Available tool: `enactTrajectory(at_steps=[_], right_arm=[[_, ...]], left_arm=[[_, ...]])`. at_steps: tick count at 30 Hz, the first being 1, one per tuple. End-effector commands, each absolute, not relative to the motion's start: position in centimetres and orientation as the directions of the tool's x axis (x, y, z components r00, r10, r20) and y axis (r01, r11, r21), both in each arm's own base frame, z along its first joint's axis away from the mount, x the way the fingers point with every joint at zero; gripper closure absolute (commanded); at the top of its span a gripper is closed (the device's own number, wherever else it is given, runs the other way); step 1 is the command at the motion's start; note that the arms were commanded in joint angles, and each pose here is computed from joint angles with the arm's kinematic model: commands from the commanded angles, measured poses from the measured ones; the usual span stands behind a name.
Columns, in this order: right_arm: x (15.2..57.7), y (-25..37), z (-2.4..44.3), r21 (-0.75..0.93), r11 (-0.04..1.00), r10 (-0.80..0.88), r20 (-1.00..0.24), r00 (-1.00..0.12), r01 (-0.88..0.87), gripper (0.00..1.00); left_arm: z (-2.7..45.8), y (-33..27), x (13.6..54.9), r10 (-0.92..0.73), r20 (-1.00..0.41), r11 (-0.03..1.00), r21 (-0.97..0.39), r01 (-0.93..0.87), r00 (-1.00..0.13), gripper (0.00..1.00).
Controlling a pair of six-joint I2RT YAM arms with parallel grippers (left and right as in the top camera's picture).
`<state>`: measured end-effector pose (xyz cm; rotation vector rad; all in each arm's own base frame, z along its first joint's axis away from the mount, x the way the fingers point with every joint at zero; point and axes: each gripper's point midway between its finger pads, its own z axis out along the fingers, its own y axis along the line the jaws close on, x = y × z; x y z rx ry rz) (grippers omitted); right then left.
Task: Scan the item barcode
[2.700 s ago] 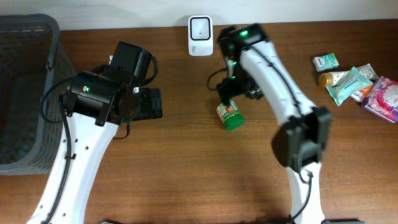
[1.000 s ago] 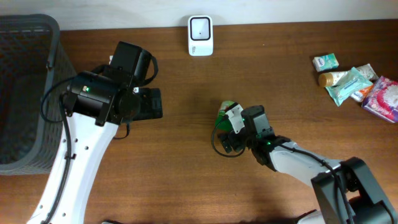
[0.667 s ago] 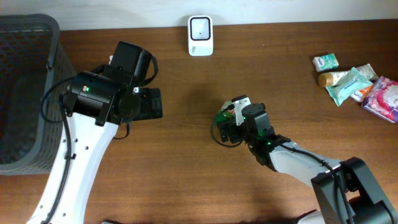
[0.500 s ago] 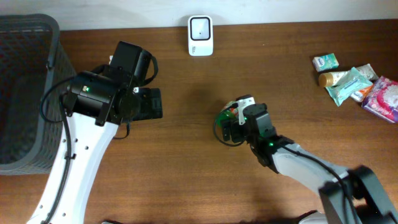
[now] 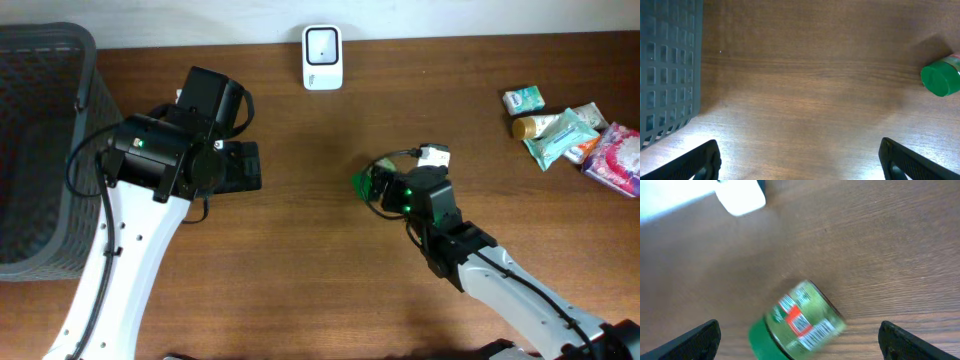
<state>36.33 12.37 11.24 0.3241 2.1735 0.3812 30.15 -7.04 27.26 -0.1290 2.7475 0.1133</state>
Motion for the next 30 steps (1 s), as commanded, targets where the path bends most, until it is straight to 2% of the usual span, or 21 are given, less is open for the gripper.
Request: enactTrajectory(at_steps=[1, 4, 8, 10, 17, 24, 30], right_arm=[[36.8, 13.2, 10.3, 0.596, 0.760, 0.624, -0.560, -0.545, 0.259, 0.01], [36.3, 14.2, 8.7, 0.703, 0.594, 0.772, -0.360, -0.524, 0.391, 0.04], [35.6, 15.5, 7.2, 0.750, 0.406, 0.863, -0.129, -0.488, 0.522, 0.01], [35.5, 16.5, 7.1, 0.763, 0.373, 0.866, -0.082, -0.493, 0.528, 0.01], [35.5, 19.5, 4.4, 0.738, 0.362, 0.862, -0.033, -0.506, 0.569, 0.01], [37.5, 17.9, 4.5, 0.742, 0.379, 0.895, -0.141, -0.423, 0.554, 0.01], [37.3, 17.9, 2.7, 0.715, 0.393, 0.891, -0.140, -0.432, 0.578, 0.01]], left_arm=[[27.3, -6.8, 30.1, -0.074, -0.386, 0.992, 0.071, -0.109, -0.920, 0.01], [27.3, -6.8, 30.1, -0.074, -0.386, 0.992, 0.071, -0.109, -0.920, 0.01], [27.3, -6.8, 30.1, -0.074, -0.386, 0.991, 0.071, -0.109, -0.920, 0.01], [27.3, -6.8, 30.1, -0.074, -0.386, 0.992, 0.071, -0.109, -0.920, 0.01], [27.3, -6.8, 30.1, -0.074, -0.386, 0.992, 0.071, -0.109, -0.920, 0.01], [27.3, -6.8, 30.1, -0.074, -0.386, 0.992, 0.071, -0.109, -0.920, 0.01], [27.3, -6.8, 30.1, -0.074, -0.386, 0.992, 0.071, -0.109, -0.920, 0.01]])
